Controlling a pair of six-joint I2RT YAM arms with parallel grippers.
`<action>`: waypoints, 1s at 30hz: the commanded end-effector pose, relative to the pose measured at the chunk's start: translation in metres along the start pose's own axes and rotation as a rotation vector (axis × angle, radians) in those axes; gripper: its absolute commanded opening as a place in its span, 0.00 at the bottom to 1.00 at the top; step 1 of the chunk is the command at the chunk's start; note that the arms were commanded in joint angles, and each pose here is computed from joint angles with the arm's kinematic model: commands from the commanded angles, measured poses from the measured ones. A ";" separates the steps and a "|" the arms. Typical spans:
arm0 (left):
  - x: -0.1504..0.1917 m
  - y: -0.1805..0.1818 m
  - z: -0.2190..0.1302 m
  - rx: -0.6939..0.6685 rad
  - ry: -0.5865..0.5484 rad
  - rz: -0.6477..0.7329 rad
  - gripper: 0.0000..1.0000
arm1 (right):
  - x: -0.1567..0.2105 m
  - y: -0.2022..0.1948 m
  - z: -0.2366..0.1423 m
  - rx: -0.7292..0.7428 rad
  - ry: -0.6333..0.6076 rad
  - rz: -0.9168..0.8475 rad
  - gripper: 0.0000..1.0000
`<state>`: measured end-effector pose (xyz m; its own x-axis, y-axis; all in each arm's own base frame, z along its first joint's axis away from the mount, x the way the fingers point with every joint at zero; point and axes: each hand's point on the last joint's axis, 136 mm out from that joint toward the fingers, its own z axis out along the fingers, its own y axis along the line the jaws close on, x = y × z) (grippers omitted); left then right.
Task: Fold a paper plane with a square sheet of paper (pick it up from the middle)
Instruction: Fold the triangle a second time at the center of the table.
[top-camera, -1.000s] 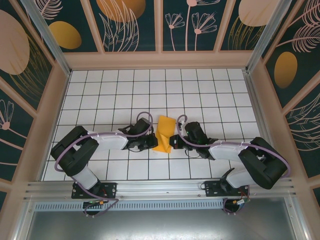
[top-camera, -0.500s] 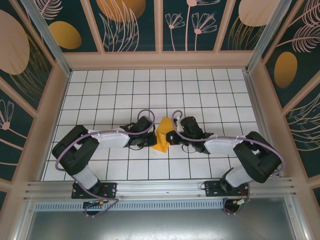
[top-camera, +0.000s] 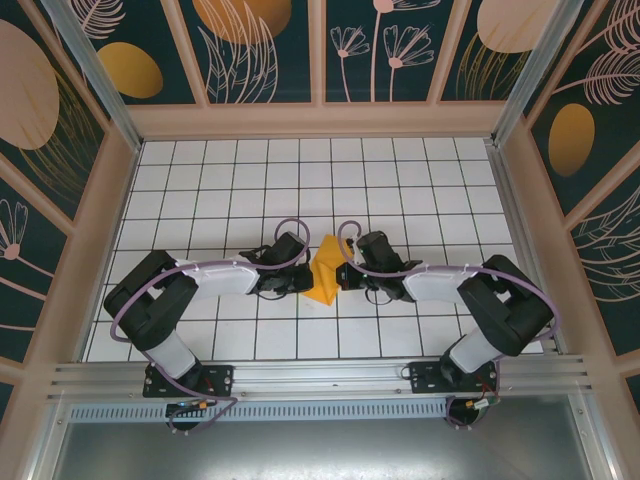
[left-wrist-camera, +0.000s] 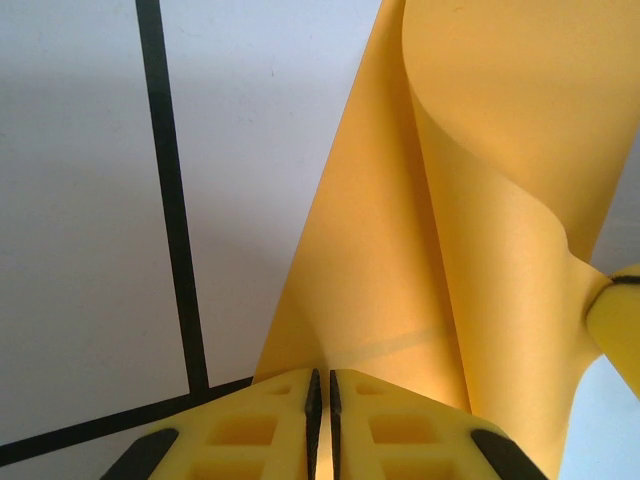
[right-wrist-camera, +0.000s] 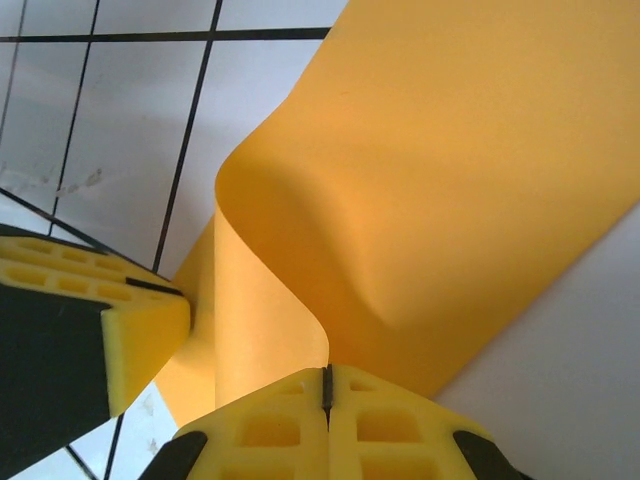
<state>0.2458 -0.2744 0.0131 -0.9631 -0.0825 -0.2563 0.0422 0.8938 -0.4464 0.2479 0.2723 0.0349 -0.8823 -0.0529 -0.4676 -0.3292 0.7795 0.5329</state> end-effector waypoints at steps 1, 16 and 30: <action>0.005 0.012 0.000 -0.054 0.018 0.016 0.15 | -0.009 -0.005 0.002 0.040 -0.012 -0.031 0.00; 0.007 0.012 0.000 -0.049 0.021 0.016 0.15 | -0.008 -0.010 0.007 0.069 -0.003 -0.036 0.00; 0.007 0.013 0.000 -0.052 0.023 0.016 0.15 | -0.009 -0.012 0.010 0.083 0.008 -0.043 0.00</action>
<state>0.2457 -0.2745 0.0132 -0.9630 -0.0790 -0.2578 0.0459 0.8940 -0.4456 0.2573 0.2706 0.0255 -0.8742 -0.0871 -0.4777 -0.3396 0.8128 0.4733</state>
